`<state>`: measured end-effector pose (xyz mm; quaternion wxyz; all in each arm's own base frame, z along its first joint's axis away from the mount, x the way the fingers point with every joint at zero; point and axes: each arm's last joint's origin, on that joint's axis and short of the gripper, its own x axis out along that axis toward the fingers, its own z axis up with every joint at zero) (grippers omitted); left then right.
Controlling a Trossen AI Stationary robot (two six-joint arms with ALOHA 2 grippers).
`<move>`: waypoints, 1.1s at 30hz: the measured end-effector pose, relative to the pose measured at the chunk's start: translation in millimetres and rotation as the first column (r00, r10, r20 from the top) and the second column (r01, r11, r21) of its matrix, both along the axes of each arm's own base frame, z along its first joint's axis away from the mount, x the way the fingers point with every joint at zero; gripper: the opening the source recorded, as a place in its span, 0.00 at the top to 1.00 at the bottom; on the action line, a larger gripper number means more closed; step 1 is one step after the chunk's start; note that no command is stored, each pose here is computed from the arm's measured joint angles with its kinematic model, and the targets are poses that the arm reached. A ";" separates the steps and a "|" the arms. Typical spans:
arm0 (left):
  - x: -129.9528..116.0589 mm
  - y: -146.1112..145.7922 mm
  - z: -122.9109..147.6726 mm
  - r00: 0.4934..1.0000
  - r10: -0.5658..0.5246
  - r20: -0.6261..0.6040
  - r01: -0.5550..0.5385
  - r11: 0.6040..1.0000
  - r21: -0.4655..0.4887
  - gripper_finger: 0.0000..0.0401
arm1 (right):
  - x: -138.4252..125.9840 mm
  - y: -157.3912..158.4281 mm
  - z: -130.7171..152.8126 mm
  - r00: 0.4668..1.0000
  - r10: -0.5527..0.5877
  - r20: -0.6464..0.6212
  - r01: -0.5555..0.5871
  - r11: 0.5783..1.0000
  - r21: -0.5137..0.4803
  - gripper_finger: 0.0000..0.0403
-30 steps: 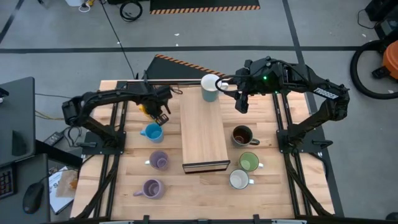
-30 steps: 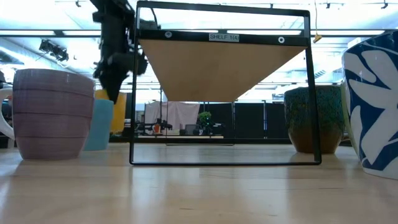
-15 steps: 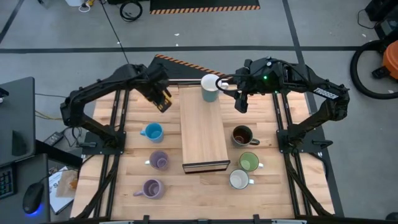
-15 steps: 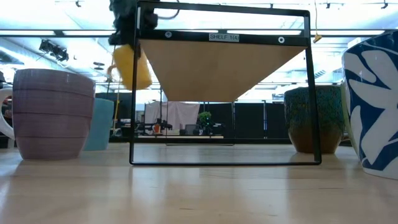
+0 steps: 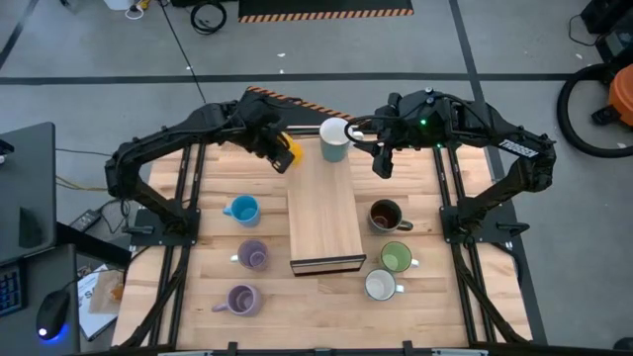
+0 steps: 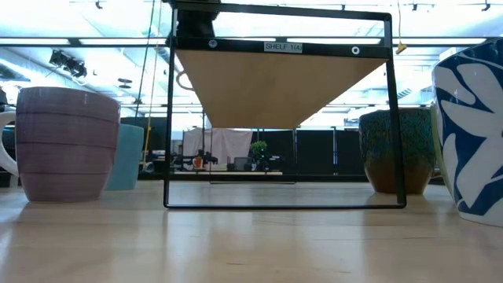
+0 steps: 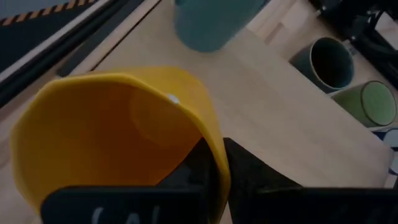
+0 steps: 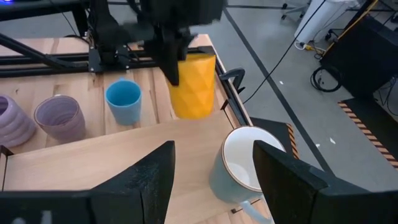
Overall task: Place coffee mugs
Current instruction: Put the yellow mug on the shelf
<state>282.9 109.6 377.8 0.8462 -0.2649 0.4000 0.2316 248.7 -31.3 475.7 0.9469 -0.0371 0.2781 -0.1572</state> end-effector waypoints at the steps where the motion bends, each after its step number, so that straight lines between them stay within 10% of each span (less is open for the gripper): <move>1: 4.2 0.0 -3.6 1.000 -0.002 -0.008 0.002 1.000 -0.006 0.92 | 0.0 0.0 0.1 1.000 0.000 0.001 0.000 1.000 0.000 0.45; 33: 65.8 20.6 -21.7 0.972 -0.075 -0.224 0.086 0.996 0.039 0.92 | 0.2 0.2 0.1 1.000 -0.001 0.007 0.001 1.000 0.016 0.45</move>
